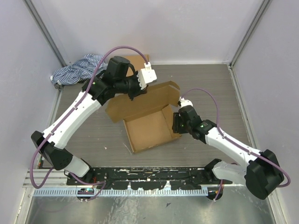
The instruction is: Fold the paper box
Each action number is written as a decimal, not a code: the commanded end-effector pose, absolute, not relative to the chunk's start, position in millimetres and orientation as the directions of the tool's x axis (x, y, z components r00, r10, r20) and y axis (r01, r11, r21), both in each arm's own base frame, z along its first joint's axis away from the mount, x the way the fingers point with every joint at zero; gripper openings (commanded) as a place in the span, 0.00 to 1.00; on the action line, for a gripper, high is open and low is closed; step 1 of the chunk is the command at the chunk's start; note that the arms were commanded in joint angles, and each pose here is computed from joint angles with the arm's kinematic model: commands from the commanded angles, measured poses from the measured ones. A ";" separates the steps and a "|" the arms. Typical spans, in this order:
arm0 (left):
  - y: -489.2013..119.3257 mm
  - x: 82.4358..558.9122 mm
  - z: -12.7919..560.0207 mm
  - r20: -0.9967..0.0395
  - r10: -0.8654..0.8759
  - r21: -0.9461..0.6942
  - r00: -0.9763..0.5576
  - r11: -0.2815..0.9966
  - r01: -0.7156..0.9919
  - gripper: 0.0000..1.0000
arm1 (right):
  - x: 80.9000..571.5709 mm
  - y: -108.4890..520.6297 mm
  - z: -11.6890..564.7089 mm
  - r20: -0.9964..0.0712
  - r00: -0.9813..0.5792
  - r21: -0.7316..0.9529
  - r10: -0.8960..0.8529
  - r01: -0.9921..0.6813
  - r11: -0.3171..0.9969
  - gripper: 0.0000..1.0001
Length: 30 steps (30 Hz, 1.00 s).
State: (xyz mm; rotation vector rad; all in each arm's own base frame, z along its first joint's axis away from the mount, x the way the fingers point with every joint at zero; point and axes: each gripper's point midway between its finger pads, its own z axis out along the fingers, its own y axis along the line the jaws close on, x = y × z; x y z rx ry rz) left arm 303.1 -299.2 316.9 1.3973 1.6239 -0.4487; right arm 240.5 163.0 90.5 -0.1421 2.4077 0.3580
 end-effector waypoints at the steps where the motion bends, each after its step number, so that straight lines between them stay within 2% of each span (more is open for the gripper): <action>1: -300.6 290.4 324.7 -0.828 0.558 0.238 0.046 0.276 0.931 0.00 | 257.5 174.7 107.9 -0.711 -0.704 0.204 -0.013 -0.224 0.953 0.40; 5: -302.9 286.4 321.2 -0.830 0.557 0.213 0.030 0.268 0.940 0.01 | 252.1 175.8 93.3 -0.687 -0.725 0.152 -0.054 -0.215 0.965 0.36; 11: -306.6 285.1 317.7 -0.823 0.567 0.206 0.022 0.263 0.943 0.02 | 254.4 174.0 79.0 -0.679 -0.730 0.079 -0.076 -0.175 0.981 0.41; 13: -308.0 285.8 315.9 -0.822 0.570 0.199 0.013 0.266 0.943 0.02 | 254.8 174.3 75.7 -0.677 -0.732 0.062 -0.082 -0.167 0.984 0.40; 14: -308.5 287.1 315.2 -0.821 0.571 0.196 0.005 0.273 0.942 0.02 | 255.7 173.1 75.2 -0.679 -0.730 0.055 -0.073 -0.150 0.987 0.35; 16: -307.6 293.7 312.7 -0.815 0.579 0.198 -0.019 0.309 0.930 0.02 | 256.6 170.9 76.4 -0.688 -0.724 0.053 -0.053 -0.124 0.991 0.17; 19: -302.5 308.7 311.3 -0.804 0.593 0.233 -0.044 0.381 0.895 0.02 | 255.0 168.7 81.4 -0.699 -0.715 0.076 -0.018 -0.099 0.992 0.13; 22: -295.5 329.9 315.5 -0.806 0.588 0.278 -0.071 0.482 0.831 0.02 | 250.8 167.6 90.1 -0.709 -0.704 0.119 0.028 -0.080 0.990 0.03; 30: -282.3 364.7 313.3 -0.815 0.539 0.276 -0.212 0.683 0.676 0.01 | 232.4 164.3 85.6 -0.683 -0.723 0.186 0.098 -0.042 0.982 0.01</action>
